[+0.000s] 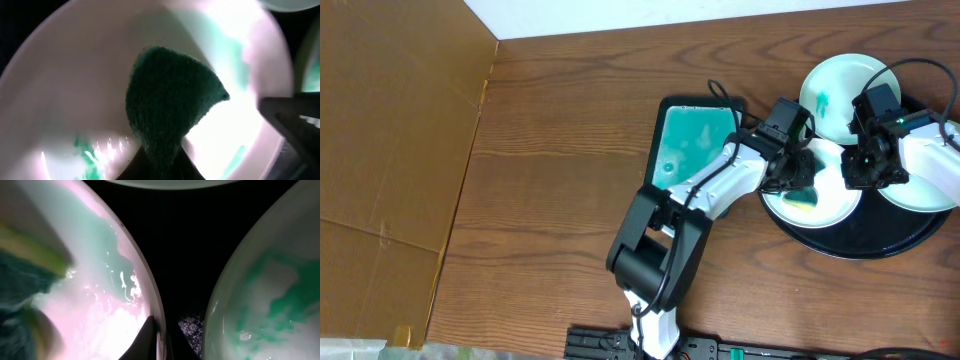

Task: Clean dirty plates on tray and stack at the side
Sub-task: 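Scrub the front white plate with the sponge held in the left gripper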

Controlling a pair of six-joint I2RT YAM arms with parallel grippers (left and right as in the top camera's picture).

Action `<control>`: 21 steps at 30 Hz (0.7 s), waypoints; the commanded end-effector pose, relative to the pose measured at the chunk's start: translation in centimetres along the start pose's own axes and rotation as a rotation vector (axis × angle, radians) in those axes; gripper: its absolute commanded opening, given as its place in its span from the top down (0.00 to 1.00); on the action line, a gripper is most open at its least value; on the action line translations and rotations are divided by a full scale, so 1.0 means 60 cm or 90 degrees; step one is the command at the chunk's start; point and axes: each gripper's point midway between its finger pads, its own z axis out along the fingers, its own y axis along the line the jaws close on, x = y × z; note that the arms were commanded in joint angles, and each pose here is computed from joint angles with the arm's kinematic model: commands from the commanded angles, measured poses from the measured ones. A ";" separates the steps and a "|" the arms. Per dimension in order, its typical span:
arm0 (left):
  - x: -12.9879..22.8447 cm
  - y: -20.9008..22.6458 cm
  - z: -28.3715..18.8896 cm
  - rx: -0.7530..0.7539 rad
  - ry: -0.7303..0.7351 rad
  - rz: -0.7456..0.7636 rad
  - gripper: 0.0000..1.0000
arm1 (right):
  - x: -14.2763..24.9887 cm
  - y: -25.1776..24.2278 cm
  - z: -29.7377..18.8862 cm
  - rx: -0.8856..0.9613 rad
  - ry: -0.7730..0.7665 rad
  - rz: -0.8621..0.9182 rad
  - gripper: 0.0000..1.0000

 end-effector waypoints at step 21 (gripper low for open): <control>-0.034 0.131 -0.050 -0.296 -0.125 0.036 0.39 | 0.015 0.002 0.017 0.003 0.024 -0.006 0.96</control>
